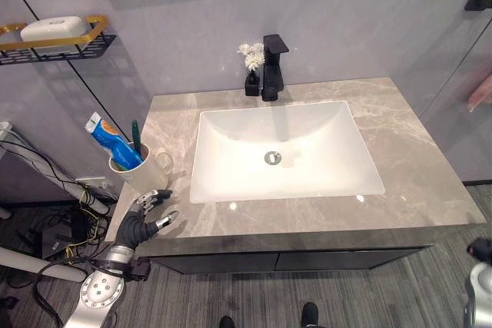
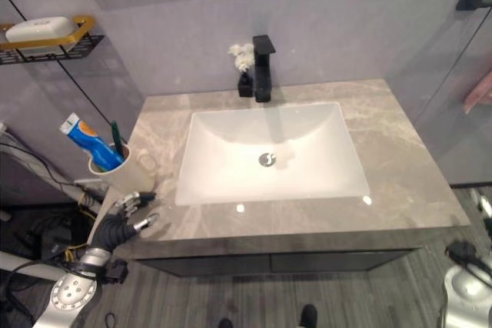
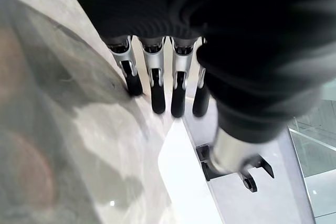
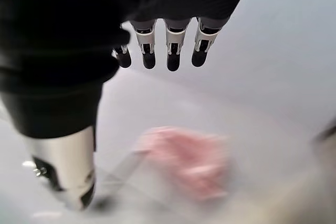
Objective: Put brush and paste in cup on sink, flatten towel.
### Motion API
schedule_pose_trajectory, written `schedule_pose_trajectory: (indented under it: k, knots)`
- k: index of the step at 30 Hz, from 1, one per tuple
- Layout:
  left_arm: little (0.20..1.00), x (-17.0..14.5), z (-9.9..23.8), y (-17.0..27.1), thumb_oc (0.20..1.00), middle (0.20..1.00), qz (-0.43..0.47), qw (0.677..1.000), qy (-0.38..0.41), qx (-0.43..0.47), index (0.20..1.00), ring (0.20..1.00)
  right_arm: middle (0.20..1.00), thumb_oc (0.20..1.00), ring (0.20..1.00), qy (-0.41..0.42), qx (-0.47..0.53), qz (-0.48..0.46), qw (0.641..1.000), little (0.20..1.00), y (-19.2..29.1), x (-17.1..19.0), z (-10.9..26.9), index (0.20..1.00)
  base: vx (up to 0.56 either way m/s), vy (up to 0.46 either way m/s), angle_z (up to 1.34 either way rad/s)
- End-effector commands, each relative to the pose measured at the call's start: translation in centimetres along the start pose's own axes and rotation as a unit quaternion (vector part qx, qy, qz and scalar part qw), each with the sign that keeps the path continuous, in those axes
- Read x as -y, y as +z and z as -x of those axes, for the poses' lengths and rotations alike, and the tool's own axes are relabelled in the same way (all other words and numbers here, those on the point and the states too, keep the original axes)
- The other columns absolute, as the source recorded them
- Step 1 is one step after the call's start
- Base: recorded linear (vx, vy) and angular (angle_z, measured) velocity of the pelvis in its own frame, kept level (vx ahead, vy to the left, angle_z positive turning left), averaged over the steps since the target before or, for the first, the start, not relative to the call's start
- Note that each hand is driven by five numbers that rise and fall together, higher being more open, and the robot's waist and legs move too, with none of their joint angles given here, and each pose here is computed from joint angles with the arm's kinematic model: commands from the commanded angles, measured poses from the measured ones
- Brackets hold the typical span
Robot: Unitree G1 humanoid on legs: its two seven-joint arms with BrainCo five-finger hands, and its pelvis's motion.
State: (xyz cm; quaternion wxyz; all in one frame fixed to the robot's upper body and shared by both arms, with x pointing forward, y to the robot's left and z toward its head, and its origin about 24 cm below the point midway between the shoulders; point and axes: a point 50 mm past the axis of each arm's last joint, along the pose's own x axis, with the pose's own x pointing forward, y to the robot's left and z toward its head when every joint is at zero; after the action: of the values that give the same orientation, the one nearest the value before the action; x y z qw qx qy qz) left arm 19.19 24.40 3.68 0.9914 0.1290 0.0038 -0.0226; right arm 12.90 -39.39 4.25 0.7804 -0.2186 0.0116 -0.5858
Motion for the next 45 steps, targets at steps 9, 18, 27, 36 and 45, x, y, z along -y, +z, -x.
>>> schedule_pose_trajectory:
  k: [9, 18, 27, 36, 45]
  knots:
    - [0.200, 1.7, 0.0, 0.0, 0.200, 0.200, 0.031, 0.999, -0.041, -0.001, 0.200, 0.200, 1.000, 1.000, 1.000, 0.062, -0.404, -0.012, 0.913, 1.000, -12.0, -4.5, 8.6, 1.000, 0.00, -0.010, -0.07]
    - [0.200, 1.1, 0.0, -0.3, 0.200, 0.200, 0.030, 1.000, 0.002, 0.004, 0.200, 0.200, 1.000, 1.000, 1.000, 0.289, -0.417, 0.020, 0.861, 1.000, -11.8, -9.1, 15.1, 1.000, 0.00, -0.017, -0.04]
    - [0.200, -0.2, 0.0, -0.3, 0.200, 0.200, 0.011, 0.999, 0.047, 0.012, 0.200, 0.200, 1.000, 1.000, 1.000, 0.513, -0.255, 0.182, 0.799, 1.000, -10.4, -11.7, 18.1, 1.000, 0.00, -0.011, 0.03]
    - [0.200, -0.9, -0.5, 0.6, 0.200, 0.200, 0.004, 0.996, 0.080, 0.036, 0.200, 0.200, 1.000, 1.000, 1.000, 0.526, -0.219, 0.212, 0.794, 1.000, -10.1, -11.8, 17.9, 1.000, 0.01, -0.017, 0.13]
    - [0.200, -0.9, -1.8, 1.9, 0.200, 0.200, -0.001, 0.993, 0.099, 0.067, 0.200, 0.200, 1.000, 1.000, 1.000, 0.543, -0.202, 0.228, 0.782, 1.000, -9.8, -12.5, 18.7, 1.000, 0.01, -0.003, 0.07]
